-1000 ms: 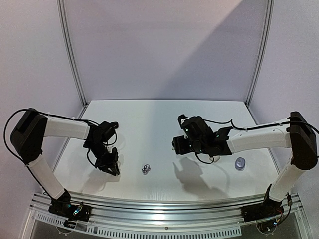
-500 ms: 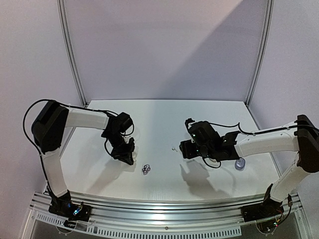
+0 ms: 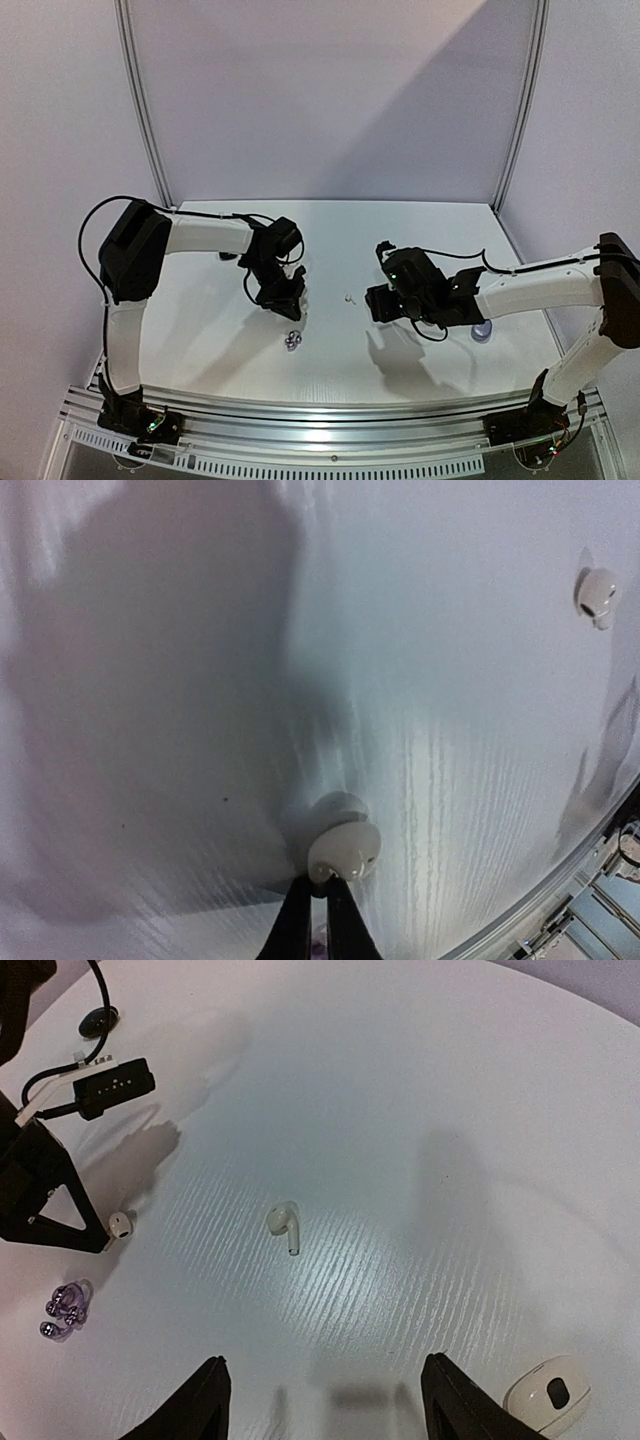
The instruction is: Insert the wireless bluetooth earbuds into the charging case
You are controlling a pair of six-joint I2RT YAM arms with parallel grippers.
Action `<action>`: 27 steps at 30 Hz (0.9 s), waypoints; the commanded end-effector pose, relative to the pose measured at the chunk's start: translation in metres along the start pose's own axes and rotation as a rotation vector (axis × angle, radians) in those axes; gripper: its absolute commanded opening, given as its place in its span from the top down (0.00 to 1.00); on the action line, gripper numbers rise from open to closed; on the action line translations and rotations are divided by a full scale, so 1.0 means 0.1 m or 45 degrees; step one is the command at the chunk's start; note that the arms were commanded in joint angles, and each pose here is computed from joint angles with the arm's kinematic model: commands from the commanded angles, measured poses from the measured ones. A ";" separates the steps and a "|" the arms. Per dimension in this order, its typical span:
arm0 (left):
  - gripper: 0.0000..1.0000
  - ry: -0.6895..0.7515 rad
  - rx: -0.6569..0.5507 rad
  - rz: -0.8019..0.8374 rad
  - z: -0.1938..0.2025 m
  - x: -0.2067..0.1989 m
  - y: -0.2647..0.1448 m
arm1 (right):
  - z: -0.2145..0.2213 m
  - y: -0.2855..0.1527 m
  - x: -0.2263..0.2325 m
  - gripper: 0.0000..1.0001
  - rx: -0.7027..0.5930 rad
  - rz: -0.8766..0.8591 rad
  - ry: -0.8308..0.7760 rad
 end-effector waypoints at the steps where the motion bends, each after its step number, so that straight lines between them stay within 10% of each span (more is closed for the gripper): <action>1: 0.94 0.029 0.074 -0.094 0.03 0.04 0.37 | -0.03 -0.10 -0.02 0.34 -0.036 -0.004 0.009; 27: 0.72 0.055 0.040 0.130 -0.11 -0.64 0.19 | -0.11 -0.25 -0.18 0.33 -0.100 0.010 0.095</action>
Point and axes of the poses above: each gripper's point midway between its finger pads, its own y axis out along the fingers, its own x axis along the line the jaws close on, z = x × y, the point moved 10 cm from there along -y, back along the fingers, and after that the axes turned 11 degrees about y, right-handed, at the moved point
